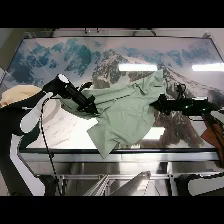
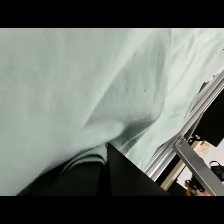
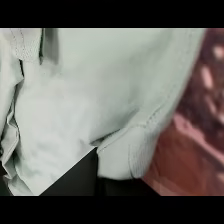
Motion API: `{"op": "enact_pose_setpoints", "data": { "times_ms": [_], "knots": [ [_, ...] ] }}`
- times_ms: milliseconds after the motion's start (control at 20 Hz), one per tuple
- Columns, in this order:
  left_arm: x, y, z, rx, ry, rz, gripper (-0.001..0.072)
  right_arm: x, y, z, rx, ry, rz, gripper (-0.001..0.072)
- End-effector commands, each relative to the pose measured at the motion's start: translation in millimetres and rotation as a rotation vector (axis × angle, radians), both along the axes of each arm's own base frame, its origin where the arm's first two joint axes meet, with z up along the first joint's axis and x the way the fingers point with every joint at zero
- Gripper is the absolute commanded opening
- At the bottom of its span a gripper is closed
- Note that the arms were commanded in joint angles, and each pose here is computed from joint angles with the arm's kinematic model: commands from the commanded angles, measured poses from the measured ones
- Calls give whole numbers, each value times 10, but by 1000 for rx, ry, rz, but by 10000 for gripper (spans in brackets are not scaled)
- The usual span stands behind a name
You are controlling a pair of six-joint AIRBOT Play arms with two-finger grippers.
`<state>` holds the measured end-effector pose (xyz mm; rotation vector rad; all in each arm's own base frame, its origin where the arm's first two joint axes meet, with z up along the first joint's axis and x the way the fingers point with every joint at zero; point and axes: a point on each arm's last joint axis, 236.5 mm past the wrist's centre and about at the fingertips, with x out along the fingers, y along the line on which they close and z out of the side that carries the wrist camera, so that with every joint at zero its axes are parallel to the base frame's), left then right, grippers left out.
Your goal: Fold the shirts.
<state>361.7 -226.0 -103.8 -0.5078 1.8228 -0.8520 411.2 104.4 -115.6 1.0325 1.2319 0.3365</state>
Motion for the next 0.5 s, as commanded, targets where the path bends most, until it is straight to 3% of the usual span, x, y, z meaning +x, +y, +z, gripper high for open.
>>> {"op": "enact_pose_setpoints", "data": {
  "times_ms": [0,300,450],
  "knots": [
    [158,0,229,-33,-57,14,7,-37,50,375,66,-56,62,20],
    [985,594,2081,-52,-583,205,7,191,-777,2174,50,-441,-90,21],
    [893,971,3414,-42,-922,283,9,8,-1074,3582,57,-804,-195,21]
  ]
}}
